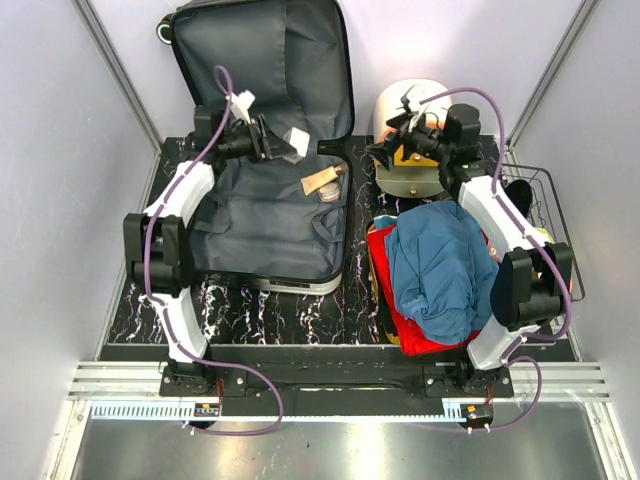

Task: Open, take out, and arrange the luggage

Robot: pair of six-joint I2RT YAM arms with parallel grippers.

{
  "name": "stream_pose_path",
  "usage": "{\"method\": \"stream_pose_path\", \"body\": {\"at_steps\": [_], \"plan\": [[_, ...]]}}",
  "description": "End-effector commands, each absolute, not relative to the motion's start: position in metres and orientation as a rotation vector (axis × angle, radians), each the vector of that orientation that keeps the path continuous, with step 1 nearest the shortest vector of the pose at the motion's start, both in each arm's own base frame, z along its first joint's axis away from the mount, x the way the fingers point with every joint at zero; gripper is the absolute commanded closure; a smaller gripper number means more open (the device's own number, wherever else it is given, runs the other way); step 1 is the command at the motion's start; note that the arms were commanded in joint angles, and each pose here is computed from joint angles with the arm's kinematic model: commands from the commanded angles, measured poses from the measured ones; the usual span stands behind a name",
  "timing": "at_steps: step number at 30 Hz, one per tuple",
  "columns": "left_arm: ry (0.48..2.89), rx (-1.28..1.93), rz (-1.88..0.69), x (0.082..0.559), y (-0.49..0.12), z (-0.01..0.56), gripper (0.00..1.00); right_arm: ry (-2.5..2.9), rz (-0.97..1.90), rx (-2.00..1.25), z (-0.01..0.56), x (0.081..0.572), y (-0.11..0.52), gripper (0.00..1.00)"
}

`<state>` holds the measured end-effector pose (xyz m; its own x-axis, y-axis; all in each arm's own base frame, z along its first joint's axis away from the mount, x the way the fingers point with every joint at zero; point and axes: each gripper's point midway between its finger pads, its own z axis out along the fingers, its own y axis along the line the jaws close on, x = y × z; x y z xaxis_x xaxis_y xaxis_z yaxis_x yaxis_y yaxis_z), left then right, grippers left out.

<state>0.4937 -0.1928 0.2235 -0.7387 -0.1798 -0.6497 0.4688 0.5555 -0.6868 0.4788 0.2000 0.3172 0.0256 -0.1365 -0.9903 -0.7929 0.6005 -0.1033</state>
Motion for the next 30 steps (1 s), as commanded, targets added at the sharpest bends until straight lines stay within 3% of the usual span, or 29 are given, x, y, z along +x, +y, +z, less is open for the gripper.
{"method": "stream_pose_path", "body": {"at_steps": [1,8,16,30], "plan": [[1.555,0.430,-1.724,0.425,-0.213,0.397,0.71,1.000,0.536,-0.919,0.411,0.451,0.242,0.00],[1.392,0.662,-1.716,0.378,-0.221,0.442,0.69,0.707,0.472,-0.978,0.446,0.419,0.276,0.00],[1.298,0.799,-1.724,0.338,-0.235,0.463,0.73,0.415,0.439,-1.073,0.448,0.376,0.295,0.00],[1.281,0.830,-1.744,0.326,-0.241,0.467,0.75,0.207,0.454,-1.084,0.466,0.348,0.321,0.00]]}}
